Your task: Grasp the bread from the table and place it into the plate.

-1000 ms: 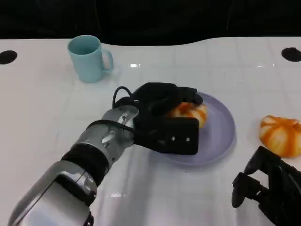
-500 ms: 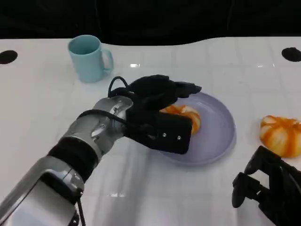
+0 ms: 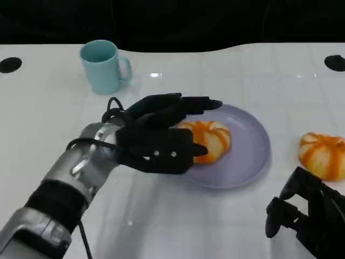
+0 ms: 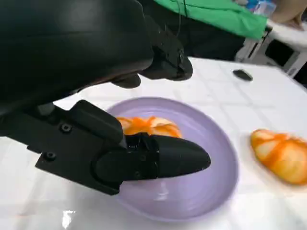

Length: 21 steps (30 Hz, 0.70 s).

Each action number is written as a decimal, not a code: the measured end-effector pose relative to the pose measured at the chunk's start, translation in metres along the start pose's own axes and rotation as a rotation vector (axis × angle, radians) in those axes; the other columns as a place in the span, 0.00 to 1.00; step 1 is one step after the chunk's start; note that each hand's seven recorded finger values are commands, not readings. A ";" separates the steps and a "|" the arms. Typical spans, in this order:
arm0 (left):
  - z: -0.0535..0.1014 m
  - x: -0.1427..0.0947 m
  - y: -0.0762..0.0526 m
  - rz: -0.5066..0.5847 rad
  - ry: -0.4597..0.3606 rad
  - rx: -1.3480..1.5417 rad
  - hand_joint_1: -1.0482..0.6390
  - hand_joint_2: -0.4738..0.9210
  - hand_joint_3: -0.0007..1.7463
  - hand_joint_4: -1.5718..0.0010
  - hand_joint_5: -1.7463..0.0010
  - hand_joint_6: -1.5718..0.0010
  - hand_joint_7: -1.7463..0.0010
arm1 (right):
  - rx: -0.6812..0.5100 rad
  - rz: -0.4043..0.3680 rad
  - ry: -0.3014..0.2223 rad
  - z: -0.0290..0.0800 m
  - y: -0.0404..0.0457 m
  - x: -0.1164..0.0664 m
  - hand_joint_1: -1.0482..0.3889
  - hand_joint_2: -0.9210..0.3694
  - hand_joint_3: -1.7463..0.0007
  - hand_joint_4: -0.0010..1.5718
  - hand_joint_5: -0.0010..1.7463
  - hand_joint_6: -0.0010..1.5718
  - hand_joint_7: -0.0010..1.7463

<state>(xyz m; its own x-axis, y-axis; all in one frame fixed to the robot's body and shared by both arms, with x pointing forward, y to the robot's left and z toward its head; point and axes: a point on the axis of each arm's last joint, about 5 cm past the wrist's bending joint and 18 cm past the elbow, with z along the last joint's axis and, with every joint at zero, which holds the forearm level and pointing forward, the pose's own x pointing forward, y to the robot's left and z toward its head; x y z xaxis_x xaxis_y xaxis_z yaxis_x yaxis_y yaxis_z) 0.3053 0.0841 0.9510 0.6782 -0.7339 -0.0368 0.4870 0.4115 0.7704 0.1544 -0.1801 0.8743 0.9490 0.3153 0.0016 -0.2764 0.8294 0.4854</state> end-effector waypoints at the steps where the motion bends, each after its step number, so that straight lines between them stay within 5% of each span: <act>1: -0.001 -0.006 -0.001 0.033 -0.025 -0.065 0.16 1.00 0.25 0.90 0.64 0.77 0.96 | 0.000 -0.002 0.000 0.000 -0.0005 0.000 0.31 0.00 0.78 0.47 1.00 0.36 0.94; 4: -0.006 -0.020 -0.007 0.108 -0.066 -0.211 0.20 1.00 0.22 0.88 0.52 0.72 0.96 | -0.002 -0.005 0.001 0.001 -0.0015 -0.001 0.31 0.00 0.78 0.47 1.00 0.36 0.94; 9: -0.012 -0.038 -0.026 0.228 -0.112 -0.432 0.22 1.00 0.21 0.84 0.47 0.68 0.94 | 0.000 0.000 0.002 0.000 -0.0020 0.000 0.31 0.00 0.77 0.48 1.00 0.36 0.94; 21: -0.012 -0.074 -0.057 0.428 -0.189 -0.805 0.26 1.00 0.22 0.58 0.35 0.44 0.82 | 0.001 -0.006 0.003 0.000 -0.0019 -0.001 0.31 0.00 0.78 0.47 1.00 0.36 0.92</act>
<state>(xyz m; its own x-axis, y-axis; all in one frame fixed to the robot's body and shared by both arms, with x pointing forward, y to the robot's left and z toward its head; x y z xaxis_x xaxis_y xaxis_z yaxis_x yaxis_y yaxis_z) 0.2342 0.1215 0.9019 0.8216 -0.4799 0.3076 0.4993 0.8662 0.0179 0.1542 -0.1817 0.8732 0.9501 0.3119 -0.0043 -0.2706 0.8308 0.4864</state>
